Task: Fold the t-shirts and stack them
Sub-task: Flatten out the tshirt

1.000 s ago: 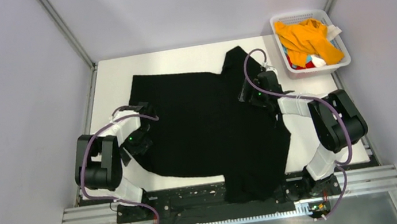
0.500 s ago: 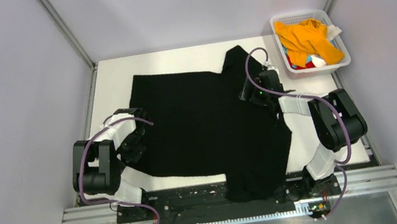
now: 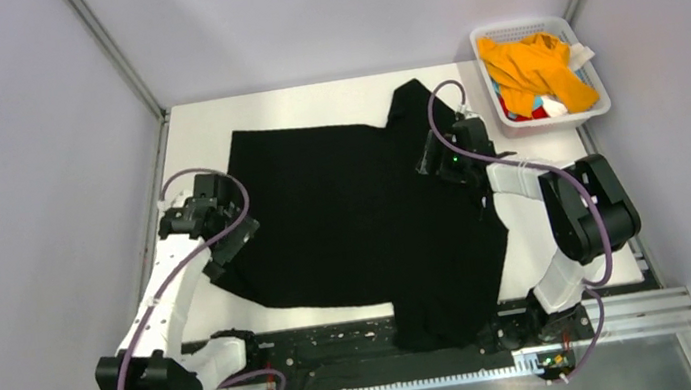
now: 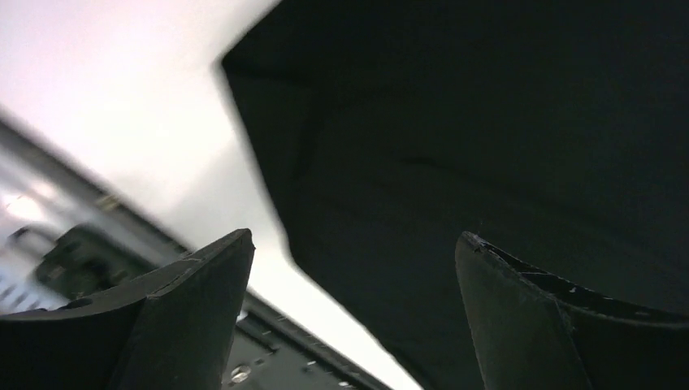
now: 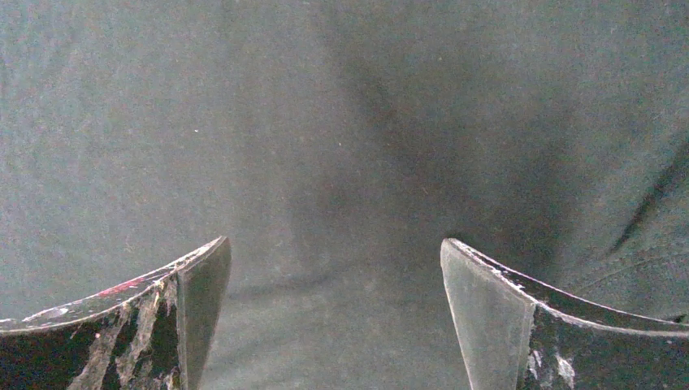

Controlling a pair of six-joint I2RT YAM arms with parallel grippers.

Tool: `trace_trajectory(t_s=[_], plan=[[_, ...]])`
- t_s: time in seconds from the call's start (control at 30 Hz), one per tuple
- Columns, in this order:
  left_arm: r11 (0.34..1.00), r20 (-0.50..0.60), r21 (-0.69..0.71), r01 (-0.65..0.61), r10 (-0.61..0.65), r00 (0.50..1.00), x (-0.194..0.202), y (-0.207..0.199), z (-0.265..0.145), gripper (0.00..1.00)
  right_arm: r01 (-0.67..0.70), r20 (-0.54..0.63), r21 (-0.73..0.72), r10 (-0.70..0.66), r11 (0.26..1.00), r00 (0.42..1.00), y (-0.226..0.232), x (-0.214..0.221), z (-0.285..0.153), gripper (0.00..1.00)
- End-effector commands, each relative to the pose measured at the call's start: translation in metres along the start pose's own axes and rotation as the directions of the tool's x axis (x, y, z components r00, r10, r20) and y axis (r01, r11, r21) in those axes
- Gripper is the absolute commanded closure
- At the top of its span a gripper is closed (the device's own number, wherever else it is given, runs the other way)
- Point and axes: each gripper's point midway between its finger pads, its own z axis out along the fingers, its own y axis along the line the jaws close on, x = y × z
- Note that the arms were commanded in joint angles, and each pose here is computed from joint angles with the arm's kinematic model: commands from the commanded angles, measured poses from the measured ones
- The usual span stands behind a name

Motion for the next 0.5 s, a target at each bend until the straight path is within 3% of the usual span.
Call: trace_trajectory(t_s=[0.0, 0.17, 0.47], plan=[[0.898, 0.092, 0.43, -0.098, 0.064, 0.994, -0.035, -0.096, -0.033, 0.01, 0.036, 0.064, -0.021, -0.035, 0.999, 0.997, 0.017, -0.038, -0.019, 0.01], [0.894, 0.097, 0.414, -0.174, 0.147, 0.984, -0.058, -0.141, -0.018, 0.01, 0.068, 0.112, 0.04, -0.073, 0.997, 0.991, 0.009, -0.052, -0.03, 0.01], [0.909, 0.072, 0.333, -0.25, 0.239, 0.968, -0.086, -0.211, 0.055, 0.01, 0.097, 0.062, 0.197, -0.111, 0.976, 0.992, -0.023, -0.044, -0.009, 0.01]])
